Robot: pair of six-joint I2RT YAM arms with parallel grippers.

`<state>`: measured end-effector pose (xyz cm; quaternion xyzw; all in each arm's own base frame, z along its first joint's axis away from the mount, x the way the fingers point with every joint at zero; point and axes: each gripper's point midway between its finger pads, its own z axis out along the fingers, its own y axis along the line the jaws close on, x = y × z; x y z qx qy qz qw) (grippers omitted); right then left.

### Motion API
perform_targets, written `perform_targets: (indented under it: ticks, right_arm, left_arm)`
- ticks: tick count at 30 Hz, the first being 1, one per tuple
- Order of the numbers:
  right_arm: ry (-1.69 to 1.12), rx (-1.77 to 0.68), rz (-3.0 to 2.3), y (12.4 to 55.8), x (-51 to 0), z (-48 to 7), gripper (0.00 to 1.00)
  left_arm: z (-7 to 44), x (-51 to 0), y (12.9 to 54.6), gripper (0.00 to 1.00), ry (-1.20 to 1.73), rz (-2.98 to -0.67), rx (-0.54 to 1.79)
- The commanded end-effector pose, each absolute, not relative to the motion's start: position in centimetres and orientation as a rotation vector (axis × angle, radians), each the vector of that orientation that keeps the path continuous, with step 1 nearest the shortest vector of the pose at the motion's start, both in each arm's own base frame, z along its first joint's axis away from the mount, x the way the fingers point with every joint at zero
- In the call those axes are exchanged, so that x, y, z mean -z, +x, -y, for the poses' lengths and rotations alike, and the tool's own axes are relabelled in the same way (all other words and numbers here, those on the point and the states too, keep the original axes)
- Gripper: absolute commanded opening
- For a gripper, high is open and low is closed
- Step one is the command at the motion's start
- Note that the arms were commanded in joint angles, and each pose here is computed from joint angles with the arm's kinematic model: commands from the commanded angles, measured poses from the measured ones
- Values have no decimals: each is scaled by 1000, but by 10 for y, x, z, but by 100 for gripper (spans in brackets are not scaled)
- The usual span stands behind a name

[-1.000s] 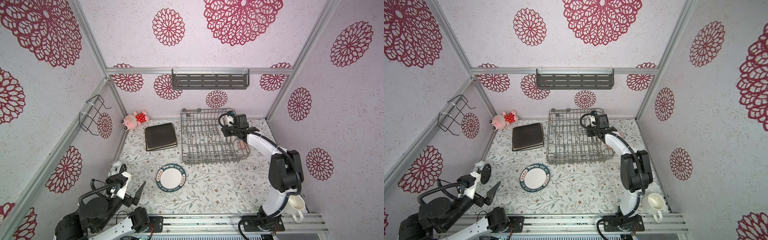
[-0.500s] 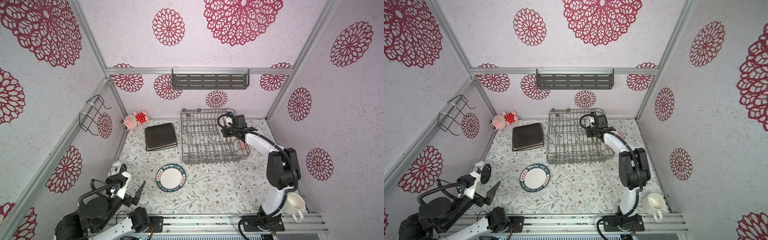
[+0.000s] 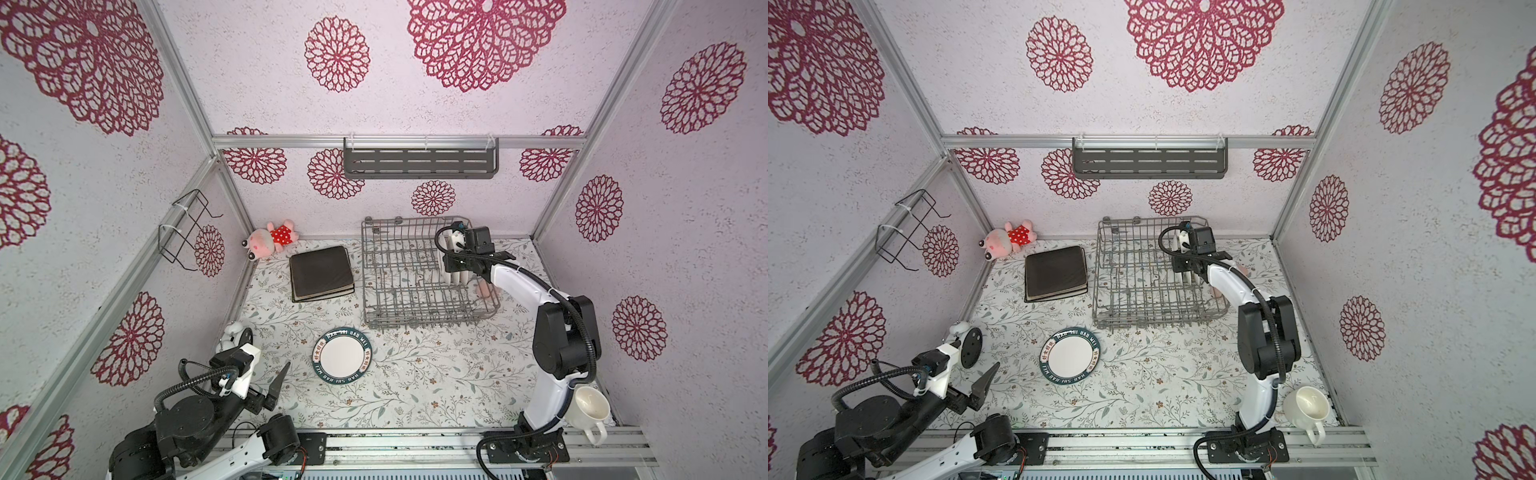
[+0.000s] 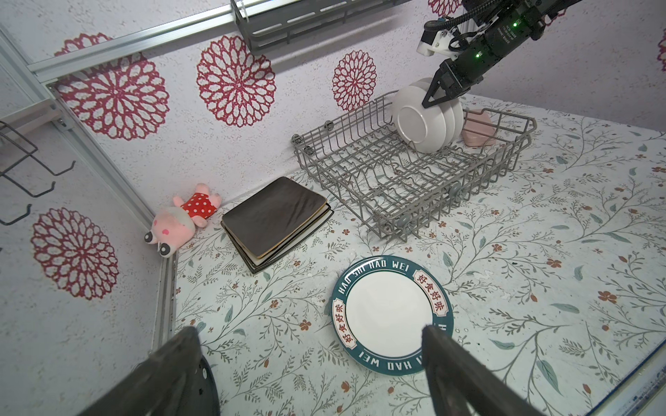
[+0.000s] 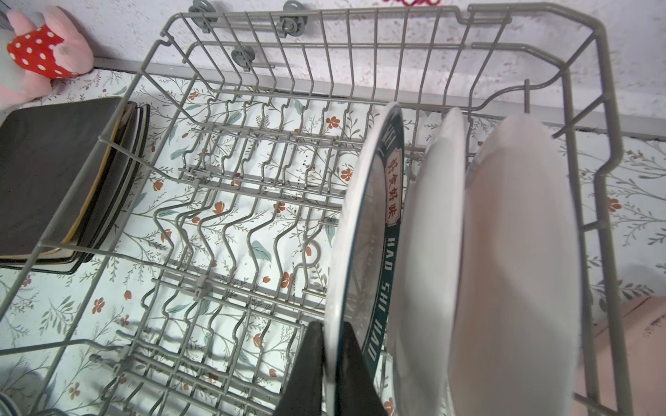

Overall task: Unload the plates from the dish rack
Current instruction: 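Close the right gripper on the green-rimmed plate rim, then lift the green-rimmed plate up out of the rack with the right gripper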

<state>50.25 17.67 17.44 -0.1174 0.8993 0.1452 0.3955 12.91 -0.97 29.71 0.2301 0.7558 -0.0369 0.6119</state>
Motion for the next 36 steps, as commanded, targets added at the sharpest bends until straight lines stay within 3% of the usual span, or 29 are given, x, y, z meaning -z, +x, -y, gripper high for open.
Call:
perform_targets:
  ticks: [1,13,36]
  right_arm:
    - [-303,-377,-2183,512,-212,-179,8]
    - [-322,-381,-2182,515,-217,-182,0]
    - [-330,-462,-2100,509,-269,-194,0]
  left_arm:
    - [8,-302,129,97,510,-1730,105]
    - [5,-302,128,97,499,-1725,106]
    - [6,-302,128,97,497,-1719,117]
